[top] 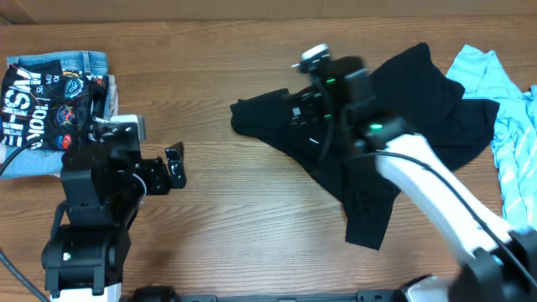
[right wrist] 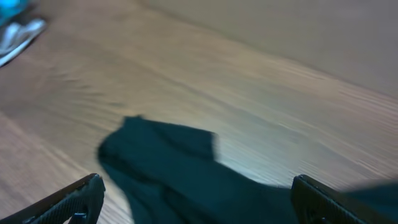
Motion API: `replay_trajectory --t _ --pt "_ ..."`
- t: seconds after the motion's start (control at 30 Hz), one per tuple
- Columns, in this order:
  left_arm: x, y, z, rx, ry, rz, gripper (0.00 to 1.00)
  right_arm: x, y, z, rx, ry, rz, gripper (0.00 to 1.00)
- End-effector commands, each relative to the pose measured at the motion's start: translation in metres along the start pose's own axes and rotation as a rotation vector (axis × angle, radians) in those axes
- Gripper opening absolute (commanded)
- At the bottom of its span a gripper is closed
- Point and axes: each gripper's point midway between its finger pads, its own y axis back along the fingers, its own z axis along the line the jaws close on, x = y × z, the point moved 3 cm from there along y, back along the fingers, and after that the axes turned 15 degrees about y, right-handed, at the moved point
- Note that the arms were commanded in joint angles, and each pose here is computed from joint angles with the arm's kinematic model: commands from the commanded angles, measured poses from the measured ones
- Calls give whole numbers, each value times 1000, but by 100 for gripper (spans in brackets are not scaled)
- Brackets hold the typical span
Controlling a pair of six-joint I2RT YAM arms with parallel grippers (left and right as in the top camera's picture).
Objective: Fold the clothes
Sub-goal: 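Grasp the black t-shirt with the right gripper and drag it leftward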
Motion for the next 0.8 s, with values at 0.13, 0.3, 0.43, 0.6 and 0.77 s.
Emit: replay_trajectory --t 0.13,0.3,0.43,0.6,0.77 --pt "10 -36 -25 159 129 185 100 2 86 -75 179 -142 -24 100" --pt "39 -81 -35 214 245 408 100 33 110 -97 230 -213 69 100" --pt "61 -123 -36 187 363 538 100 51 115 -105 246 -251 127 100" --pt "89 -175 -41 152 459 636 96 55 117 -108 251 -261 139 100" --pt "111 -221 -42 133 536 662 90 56 117 -107 249 -263 145 100"
